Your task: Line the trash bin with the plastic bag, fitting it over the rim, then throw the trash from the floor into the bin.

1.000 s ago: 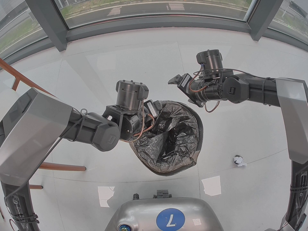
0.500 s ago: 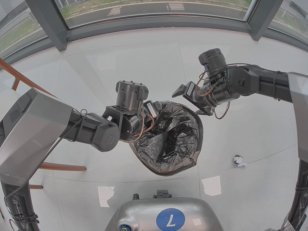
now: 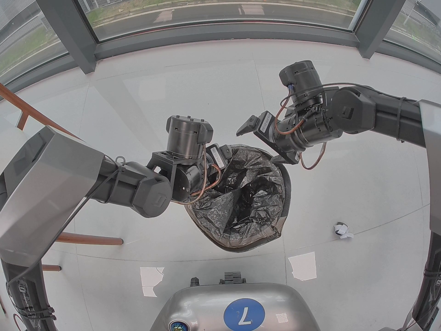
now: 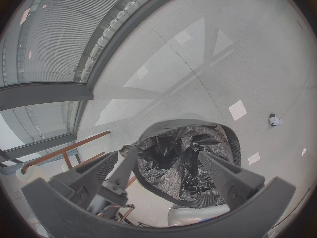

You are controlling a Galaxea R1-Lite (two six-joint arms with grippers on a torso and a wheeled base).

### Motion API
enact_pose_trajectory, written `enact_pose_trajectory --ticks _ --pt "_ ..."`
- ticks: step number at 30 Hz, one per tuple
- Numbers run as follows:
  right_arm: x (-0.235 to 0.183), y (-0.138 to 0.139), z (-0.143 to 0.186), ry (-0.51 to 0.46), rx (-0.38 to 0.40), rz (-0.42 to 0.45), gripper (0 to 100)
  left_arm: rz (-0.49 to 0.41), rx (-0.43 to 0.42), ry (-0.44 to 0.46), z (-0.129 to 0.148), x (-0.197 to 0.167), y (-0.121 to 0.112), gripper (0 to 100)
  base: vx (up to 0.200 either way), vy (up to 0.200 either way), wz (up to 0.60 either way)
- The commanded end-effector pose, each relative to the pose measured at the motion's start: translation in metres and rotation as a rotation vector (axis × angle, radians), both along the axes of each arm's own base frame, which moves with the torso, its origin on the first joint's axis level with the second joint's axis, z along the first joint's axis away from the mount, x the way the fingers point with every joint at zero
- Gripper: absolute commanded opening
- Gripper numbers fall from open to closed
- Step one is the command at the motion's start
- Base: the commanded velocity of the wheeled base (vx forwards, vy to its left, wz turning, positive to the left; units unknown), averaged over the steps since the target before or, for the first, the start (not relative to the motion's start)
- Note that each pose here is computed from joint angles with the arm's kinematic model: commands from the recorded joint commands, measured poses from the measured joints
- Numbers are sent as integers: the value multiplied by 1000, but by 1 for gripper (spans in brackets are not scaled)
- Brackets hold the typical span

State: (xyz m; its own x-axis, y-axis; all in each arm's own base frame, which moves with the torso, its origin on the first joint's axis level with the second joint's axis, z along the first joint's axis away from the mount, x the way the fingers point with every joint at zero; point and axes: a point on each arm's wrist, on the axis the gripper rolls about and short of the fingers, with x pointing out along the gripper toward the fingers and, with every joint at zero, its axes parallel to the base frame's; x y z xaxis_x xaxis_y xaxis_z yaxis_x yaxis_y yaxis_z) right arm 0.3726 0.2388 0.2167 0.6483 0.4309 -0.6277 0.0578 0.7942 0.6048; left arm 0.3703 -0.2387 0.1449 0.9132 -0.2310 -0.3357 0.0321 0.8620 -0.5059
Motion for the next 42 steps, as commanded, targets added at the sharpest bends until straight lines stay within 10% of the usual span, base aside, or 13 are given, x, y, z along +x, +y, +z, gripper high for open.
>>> enact_pose_trajectory --ticks 1,12,27,36,38,40,42 --pt "13 9 -34 66 -35 -3 100 7 -1 0 0 0 1 100 0 0 0" --pt "28 5 -64 128 -65 -37 100 7 -1 0 0 0 1 100 0 0 0" --pt "12 -4 -21 73 -5 -16 100 6 2 2 -1 0 1 100 0 0 0" --pt "-57 -55 16 527 -54 19 100 8 1 1 1 -1 2 100 0 0 0" --pt "-52 -71 30 391 -89 77 100 8 2 2 0 -1 2 100 0 0 0" --pt "-35 -103 -11 -129 -207 233 100 7 3 6 -1 -1 1 100 0 0 0" --pt "-28 -106 -35 -384 -244 264 100 7 2 4 -1 -1 1 100 0 0 0"
